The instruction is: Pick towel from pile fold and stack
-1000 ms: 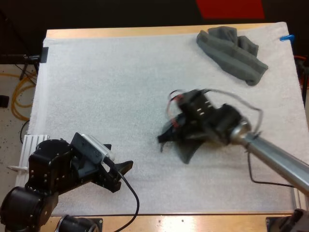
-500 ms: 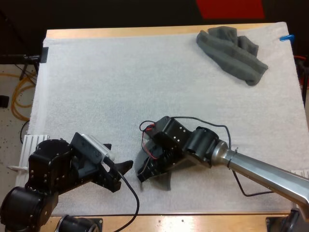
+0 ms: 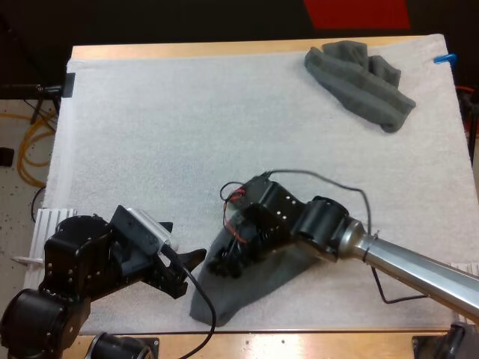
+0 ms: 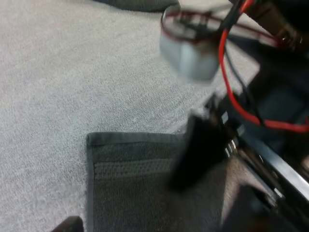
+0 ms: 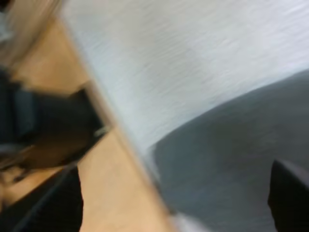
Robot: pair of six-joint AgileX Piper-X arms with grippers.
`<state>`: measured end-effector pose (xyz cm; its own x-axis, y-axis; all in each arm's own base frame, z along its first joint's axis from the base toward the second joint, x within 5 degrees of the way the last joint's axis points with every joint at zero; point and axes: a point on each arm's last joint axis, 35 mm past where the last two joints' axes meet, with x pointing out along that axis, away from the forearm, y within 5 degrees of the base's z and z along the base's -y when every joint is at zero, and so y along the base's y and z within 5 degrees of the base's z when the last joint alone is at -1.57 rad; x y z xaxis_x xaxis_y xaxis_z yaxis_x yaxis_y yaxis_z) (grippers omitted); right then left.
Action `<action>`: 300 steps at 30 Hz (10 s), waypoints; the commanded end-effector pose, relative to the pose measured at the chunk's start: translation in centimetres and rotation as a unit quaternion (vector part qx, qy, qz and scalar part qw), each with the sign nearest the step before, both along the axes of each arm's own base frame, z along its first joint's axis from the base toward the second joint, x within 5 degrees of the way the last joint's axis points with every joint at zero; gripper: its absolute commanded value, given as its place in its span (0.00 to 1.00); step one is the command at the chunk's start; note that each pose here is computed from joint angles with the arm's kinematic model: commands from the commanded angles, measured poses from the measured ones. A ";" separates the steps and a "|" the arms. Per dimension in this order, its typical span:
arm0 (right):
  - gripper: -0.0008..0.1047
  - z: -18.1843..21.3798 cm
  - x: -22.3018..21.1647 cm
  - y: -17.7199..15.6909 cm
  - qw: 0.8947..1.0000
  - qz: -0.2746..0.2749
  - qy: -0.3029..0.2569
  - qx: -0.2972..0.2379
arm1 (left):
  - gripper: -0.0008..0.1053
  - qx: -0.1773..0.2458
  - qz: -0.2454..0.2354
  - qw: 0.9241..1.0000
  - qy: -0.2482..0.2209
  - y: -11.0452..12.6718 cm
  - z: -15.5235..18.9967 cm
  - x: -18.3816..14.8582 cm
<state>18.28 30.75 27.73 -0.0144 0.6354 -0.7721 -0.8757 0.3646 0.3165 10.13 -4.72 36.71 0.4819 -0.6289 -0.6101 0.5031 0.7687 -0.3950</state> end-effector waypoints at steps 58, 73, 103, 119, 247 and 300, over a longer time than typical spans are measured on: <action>0.01 -14.0 15.0 -0.5 0.931 -0.024 -0.136 -0.337 | 0.69 0.023 -0.001 0.997 0.072 0.3 -1.0 -0.9; 0.01 -7.3 17.6 -10.7 0.895 -0.131 -0.073 -0.420 | 0.69 0.048 -0.024 0.998 0.028 -1.2 -1.9 4.2; 0.01 -8.7 16.5 -13.7 0.909 -0.138 -0.005 -0.393 | 0.69 0.101 0.017 0.965 0.240 -9.5 -20.3 19.1; 0.01 -8.7 16.4 -13.7 0.909 -0.136 -0.004 -0.394 | 0.11 0.145 0.038 0.954 0.260 -10.2 -23.2 20.4; 0.64 8.4 -5.2 -20.6 0.903 -0.378 -0.193 -0.061 | 0.46 0.120 0.142 0.978 -0.093 0.3 0.4 0.7; 0.01 -15.3 -5.0 -15.7 0.894 -0.388 0.219 0.050 | 0.46 0.098 0.066 0.993 0.023 -0.4 -5.4 0.5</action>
